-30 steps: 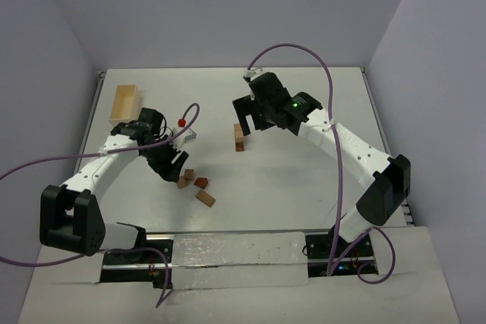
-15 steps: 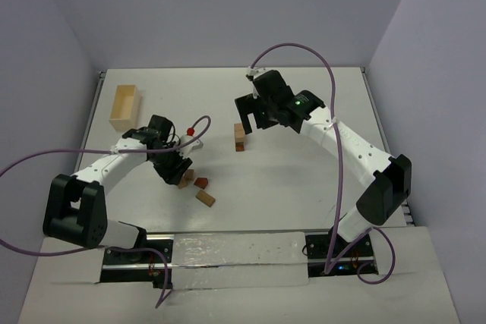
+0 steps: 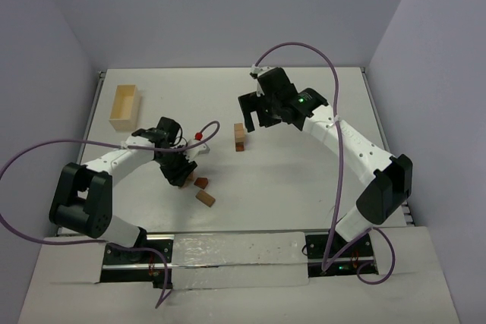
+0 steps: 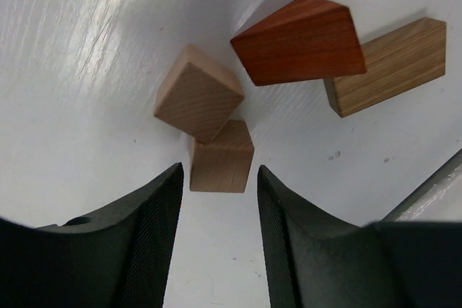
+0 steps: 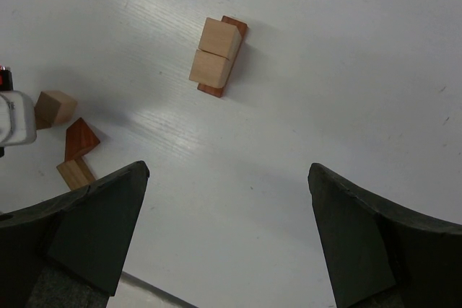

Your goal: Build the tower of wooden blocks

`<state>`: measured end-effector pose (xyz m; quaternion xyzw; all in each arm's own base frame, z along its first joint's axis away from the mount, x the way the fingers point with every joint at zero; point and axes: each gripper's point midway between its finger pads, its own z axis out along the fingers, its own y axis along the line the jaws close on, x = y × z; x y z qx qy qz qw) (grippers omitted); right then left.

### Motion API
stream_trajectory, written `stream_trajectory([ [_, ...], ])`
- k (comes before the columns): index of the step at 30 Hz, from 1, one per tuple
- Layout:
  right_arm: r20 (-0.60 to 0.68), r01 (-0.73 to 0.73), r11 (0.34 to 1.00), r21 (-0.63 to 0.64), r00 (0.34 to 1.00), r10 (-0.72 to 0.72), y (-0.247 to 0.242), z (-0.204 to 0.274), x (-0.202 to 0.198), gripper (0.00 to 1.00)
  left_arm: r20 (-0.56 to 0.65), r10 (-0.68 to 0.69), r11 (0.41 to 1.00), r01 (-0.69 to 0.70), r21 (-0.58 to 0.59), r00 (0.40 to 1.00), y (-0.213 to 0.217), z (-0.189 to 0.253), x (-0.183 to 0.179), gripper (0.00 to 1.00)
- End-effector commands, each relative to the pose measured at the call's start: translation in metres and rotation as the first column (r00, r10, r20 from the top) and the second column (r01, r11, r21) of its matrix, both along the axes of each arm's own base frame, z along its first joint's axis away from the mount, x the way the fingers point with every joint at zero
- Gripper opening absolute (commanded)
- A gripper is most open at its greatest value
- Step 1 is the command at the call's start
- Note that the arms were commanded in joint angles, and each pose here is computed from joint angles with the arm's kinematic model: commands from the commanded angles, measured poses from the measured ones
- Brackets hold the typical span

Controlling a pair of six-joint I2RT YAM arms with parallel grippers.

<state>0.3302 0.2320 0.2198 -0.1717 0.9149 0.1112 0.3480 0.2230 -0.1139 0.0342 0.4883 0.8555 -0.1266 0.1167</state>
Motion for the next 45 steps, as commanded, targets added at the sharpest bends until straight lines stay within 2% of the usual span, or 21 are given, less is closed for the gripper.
stream_trajectory([
  [1,0.002,0.008,1.000,0.024,1.000,-0.008,0.001,0.007,0.006,1.00,0.007,-0.013,0.999,0.013,-0.041,1.000,-0.014,-0.002,0.001,0.45],
  [4,-0.001,0.010,1.000,0.026,1.000,-0.009,0.000,0.007,0.006,0.99,-0.008,0.011,0.999,-0.012,-0.043,1.000,-0.014,-0.004,-0.004,0.33],
  [11,-0.003,0.016,0.999,0.032,1.000,-0.016,-0.002,0.007,0.006,0.99,-0.005,0.061,0.997,-0.061,-0.038,0.998,-0.014,0.001,-0.015,0.26],
  [12,-0.004,0.020,0.999,0.034,1.000,-0.020,-0.002,0.007,0.007,0.99,-0.001,0.073,0.997,-0.072,-0.039,0.997,-0.015,0.003,-0.016,0.22],
  [14,-0.003,0.018,0.999,0.035,1.000,-0.018,-0.002,0.008,0.007,0.99,-0.015,0.099,0.994,-0.099,-0.046,0.995,-0.018,0.007,-0.022,0.07],
  [16,-0.003,0.019,0.999,0.036,1.000,-0.019,-0.002,0.009,0.007,0.99,-0.023,0.139,0.989,-0.140,-0.050,0.990,-0.020,0.013,-0.027,0.00],
  [22,-0.012,0.026,0.999,0.035,1.000,-0.025,-0.003,0.005,0.008,0.99,0.139,0.244,0.969,-0.247,-0.001,0.960,-0.012,0.034,-0.007,0.00],
  [27,-0.014,0.026,0.999,0.037,1.000,-0.026,-0.002,0.005,0.009,0.99,0.169,0.286,0.952,-0.300,0.066,0.943,-0.003,0.031,-0.003,0.00],
  [34,-0.022,0.025,0.999,0.031,0.999,-0.024,-0.002,0.002,0.009,0.99,0.114,0.277,0.949,-0.290,0.125,0.954,-0.006,0.017,-0.006,0.00],
  [45,-0.032,0.031,0.999,0.025,0.999,-0.031,-0.002,-0.001,0.012,0.99,0.050,0.268,0.956,-0.272,0.107,0.962,-0.026,0.024,0.001,0.00],
])
